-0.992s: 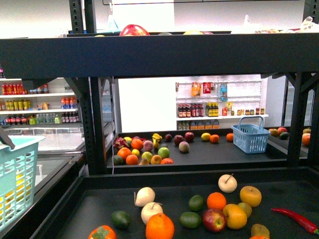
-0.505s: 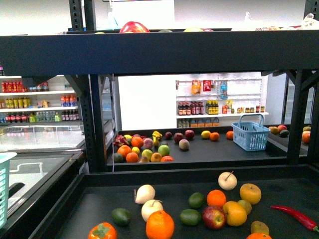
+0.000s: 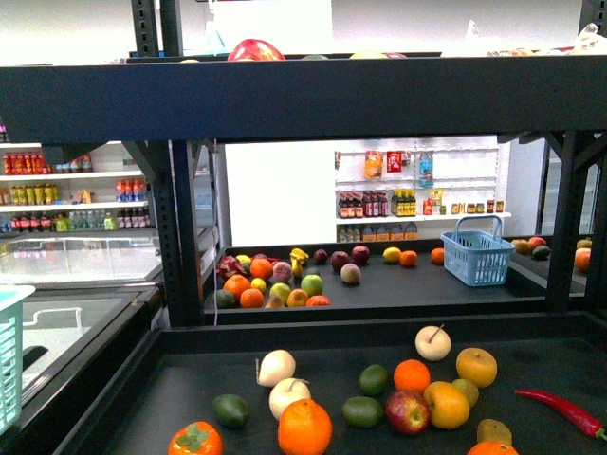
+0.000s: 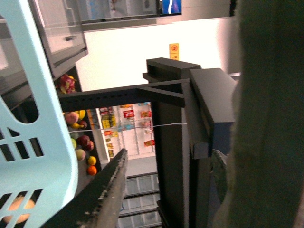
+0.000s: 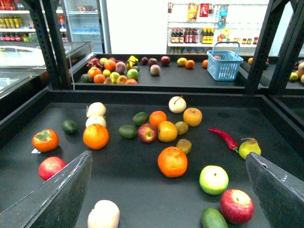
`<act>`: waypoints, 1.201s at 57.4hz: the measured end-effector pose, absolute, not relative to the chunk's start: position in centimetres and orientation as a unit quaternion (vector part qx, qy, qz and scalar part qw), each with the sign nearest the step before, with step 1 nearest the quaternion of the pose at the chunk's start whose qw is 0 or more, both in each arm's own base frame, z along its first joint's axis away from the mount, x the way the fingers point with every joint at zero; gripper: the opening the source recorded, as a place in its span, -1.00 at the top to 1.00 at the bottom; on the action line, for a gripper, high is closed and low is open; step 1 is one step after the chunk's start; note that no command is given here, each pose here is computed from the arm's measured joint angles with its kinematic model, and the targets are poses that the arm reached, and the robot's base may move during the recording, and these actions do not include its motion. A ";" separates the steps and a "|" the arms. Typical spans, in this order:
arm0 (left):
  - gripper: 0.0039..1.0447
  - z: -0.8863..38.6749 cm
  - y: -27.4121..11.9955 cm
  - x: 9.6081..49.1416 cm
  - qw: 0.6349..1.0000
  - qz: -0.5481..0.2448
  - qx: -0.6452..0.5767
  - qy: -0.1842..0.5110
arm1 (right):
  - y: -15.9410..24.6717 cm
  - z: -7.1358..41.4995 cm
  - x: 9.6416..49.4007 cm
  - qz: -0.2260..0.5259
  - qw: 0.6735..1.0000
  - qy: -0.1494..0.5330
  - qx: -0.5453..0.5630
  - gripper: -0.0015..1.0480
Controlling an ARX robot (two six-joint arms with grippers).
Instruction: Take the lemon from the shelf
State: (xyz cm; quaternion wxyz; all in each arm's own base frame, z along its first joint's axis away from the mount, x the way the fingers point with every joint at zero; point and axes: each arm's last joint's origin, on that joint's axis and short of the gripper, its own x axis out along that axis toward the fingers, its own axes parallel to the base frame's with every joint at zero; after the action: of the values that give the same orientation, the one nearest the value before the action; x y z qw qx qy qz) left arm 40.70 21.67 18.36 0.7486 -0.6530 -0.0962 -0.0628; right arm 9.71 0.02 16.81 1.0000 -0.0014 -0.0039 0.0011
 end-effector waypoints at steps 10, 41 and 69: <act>-0.73 18.4 22.0 40.5 0.758 -0.027 -0.648 -0.068 | 0.0 16.8 9.7 0.001 1.000 -0.004 -0.001 -0.86; -0.85 21.5 21.6 38.8 0.771 -0.034 -0.632 -0.069 | 0.0 16.8 9.7 0.001 1.000 -0.004 -0.001 -0.86; -0.85 24.0 21.1 35.8 0.778 0.004 -0.628 -0.020 | 0.0 16.8 9.7 0.001 1.000 -0.004 -0.001 -0.86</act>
State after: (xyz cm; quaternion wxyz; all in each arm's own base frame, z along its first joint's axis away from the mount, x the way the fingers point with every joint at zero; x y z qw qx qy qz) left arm 35.82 21.10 24.03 0.7778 -0.6282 -0.0200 0.0035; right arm 9.71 0.02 16.81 1.0000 -0.0014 -0.0039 0.0011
